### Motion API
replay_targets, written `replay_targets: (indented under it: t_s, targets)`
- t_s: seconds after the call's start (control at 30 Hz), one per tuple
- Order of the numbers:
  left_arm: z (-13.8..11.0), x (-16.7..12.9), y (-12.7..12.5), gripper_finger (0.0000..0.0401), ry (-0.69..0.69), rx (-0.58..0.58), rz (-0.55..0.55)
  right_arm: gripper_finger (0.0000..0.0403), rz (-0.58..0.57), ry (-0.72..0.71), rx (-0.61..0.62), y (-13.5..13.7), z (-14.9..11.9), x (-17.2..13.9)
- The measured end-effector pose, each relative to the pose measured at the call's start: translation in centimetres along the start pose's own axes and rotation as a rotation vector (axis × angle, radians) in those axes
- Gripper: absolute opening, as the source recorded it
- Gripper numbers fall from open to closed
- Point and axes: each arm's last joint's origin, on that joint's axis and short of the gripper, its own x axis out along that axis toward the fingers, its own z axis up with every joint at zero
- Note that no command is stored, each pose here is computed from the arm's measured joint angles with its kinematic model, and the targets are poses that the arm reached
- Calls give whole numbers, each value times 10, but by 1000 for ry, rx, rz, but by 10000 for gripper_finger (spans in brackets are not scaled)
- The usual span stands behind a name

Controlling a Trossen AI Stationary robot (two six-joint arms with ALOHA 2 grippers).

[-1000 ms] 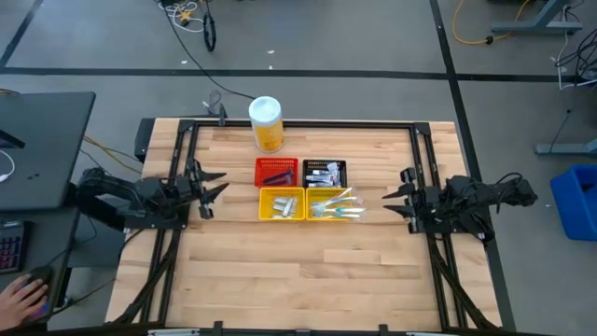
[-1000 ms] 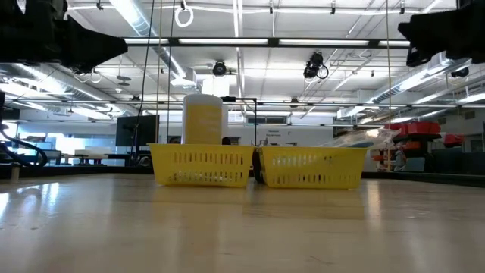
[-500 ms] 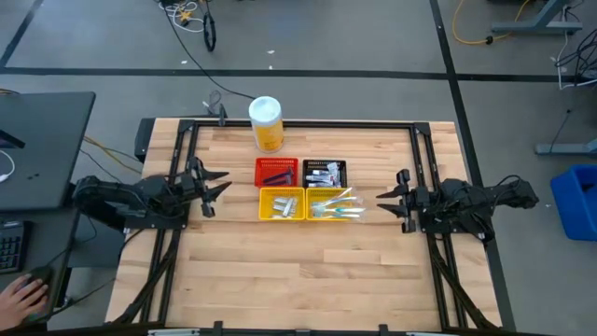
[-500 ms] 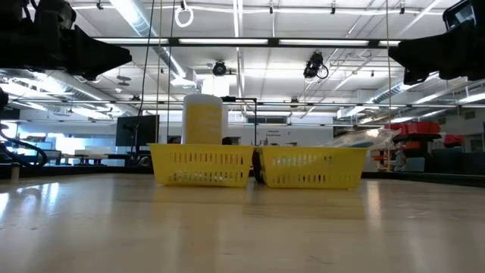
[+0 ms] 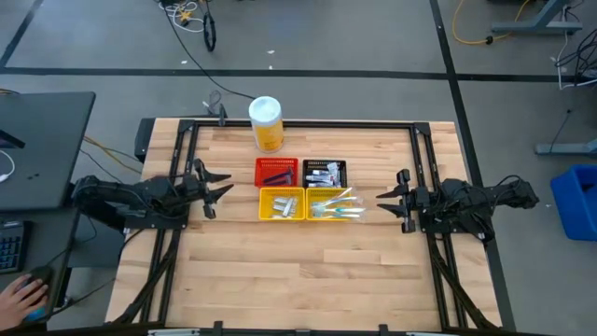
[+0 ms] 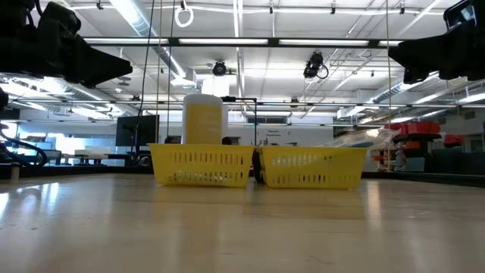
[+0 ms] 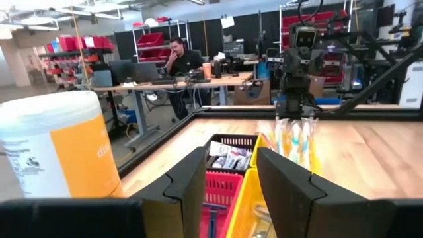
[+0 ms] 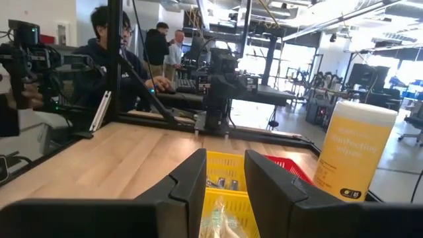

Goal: Pick & Place Travel size toiletries
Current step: Return to Home Position

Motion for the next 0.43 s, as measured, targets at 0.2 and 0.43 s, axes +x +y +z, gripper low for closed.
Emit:
replay_targets:
  t_s: [0.2,0.43]
  targets:
    - [0,0,0,146,1,-14,4,111,0,0,0,0,0,0]
    - [0,0,0,144,0,-26,4,112,0,0,0,0,0,0]
